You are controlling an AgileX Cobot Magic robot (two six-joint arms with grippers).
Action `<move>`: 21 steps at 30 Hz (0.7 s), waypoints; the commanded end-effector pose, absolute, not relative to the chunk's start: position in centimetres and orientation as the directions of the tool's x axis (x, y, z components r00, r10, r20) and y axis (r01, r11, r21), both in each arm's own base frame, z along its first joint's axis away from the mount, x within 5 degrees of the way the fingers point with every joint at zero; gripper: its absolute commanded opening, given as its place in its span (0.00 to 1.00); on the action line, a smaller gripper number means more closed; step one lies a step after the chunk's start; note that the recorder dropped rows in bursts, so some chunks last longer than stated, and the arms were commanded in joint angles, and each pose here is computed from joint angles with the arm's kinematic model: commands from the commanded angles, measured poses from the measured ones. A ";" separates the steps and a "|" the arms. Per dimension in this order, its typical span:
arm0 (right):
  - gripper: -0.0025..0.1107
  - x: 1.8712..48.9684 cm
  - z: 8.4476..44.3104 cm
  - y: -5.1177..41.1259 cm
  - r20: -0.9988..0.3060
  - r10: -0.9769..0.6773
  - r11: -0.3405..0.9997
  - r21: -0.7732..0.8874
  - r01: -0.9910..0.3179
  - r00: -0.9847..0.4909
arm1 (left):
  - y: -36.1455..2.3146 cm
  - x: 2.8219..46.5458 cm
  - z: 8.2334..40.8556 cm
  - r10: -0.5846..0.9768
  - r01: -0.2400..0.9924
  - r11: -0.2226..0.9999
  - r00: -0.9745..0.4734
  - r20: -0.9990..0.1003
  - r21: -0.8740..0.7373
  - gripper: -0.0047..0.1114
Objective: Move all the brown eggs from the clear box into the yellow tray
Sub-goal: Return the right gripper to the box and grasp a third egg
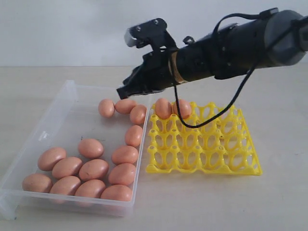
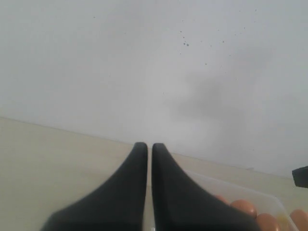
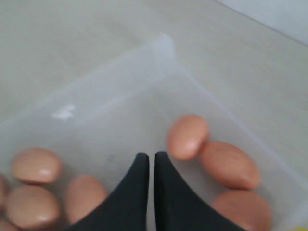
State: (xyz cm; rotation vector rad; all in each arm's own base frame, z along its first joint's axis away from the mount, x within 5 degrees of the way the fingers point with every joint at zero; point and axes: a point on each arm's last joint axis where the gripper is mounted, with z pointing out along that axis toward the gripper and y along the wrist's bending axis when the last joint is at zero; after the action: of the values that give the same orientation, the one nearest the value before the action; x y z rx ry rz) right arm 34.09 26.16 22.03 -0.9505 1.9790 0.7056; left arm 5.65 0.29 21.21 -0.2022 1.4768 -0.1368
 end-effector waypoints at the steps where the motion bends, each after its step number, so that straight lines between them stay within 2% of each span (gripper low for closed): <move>1: 0.02 32.4 23.0 29.4 -0.814 -0.328 0.383 0.350 -0.855 -0.480 | 0.3 5.6 21.3 -0.214 -0.027 0.976 0.095 -0.972 -0.217 0.07; 3: 0.02 31.7 22.4 30.6 -0.840 -0.384 0.335 0.261 -0.905 -0.384 | 0.3 5.6 21.3 -0.214 -0.027 0.976 0.095 -0.972 -0.217 0.07; 5: 0.02 32.3 22.0 31.0 -0.855 -0.397 0.451 0.135 -0.882 -0.334 | 0.3 5.6 21.3 -0.214 -0.027 0.976 0.095 -0.972 -0.217 0.07; 8: 0.02 34.5 22.1 29.9 -0.864 -0.435 0.697 -0.145 -0.702 -0.254 | 0.3 5.6 21.3 -0.214 -0.027 0.976 0.095 -0.972 -0.217 0.07; 9: 0.02 34.8 22.0 29.4 -0.856 -0.455 0.727 -0.200 -0.656 -0.243 | 0.3 5.6 21.3 -0.214 -0.027 0.976 0.095 -0.972 -0.217 0.07; 12: 0.02 35.2 21.7 28.4 -0.799 -0.575 0.723 -0.394 -0.568 -0.178 | 0.3 5.6 21.3 -0.214 -0.027 0.976 0.095 -0.972 -0.217 0.07; 16: 0.02 34.8 21.4 26.9 -0.576 -0.794 0.598 -0.687 -0.412 -0.192 | 0.3 5.6 21.3 -0.214 -0.027 0.976 0.095 -0.972 -0.217 0.07; 17: 0.02 34.5 21.3 26.8 -0.509 -0.837 0.544 -0.730 -0.414 -0.201 | 0.3 5.6 21.3 -0.214 -0.027 0.976 0.095 -0.972 -0.217 0.07; 18: 0.02 33.4 21.1 27.2 -0.434 -0.878 0.473 -0.718 -0.511 -0.204 | 0.3 5.6 21.3 -0.214 -0.027 0.976 0.095 -0.972 -0.217 0.07; 20: 0.02 31.3 21.1 28.8 -0.464 -0.877 0.404 -0.564 -0.720 -0.129 | 0.3 5.6 21.3 -0.214 -0.027 0.976 0.095 -0.972 -0.217 0.07; 21: 0.02 30.8 21.2 29.3 -0.487 -0.867 0.385 -0.515 -0.766 -0.108 | 0.3 5.6 21.3 -0.214 -0.027 0.976 0.095 -0.972 -0.217 0.07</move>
State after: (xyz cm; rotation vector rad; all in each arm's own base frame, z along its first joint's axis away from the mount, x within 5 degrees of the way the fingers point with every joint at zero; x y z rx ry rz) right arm 32.60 27.99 20.49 -1.2381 1.9259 -0.3758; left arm 5.65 0.29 21.21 -0.2022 1.4768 -0.1368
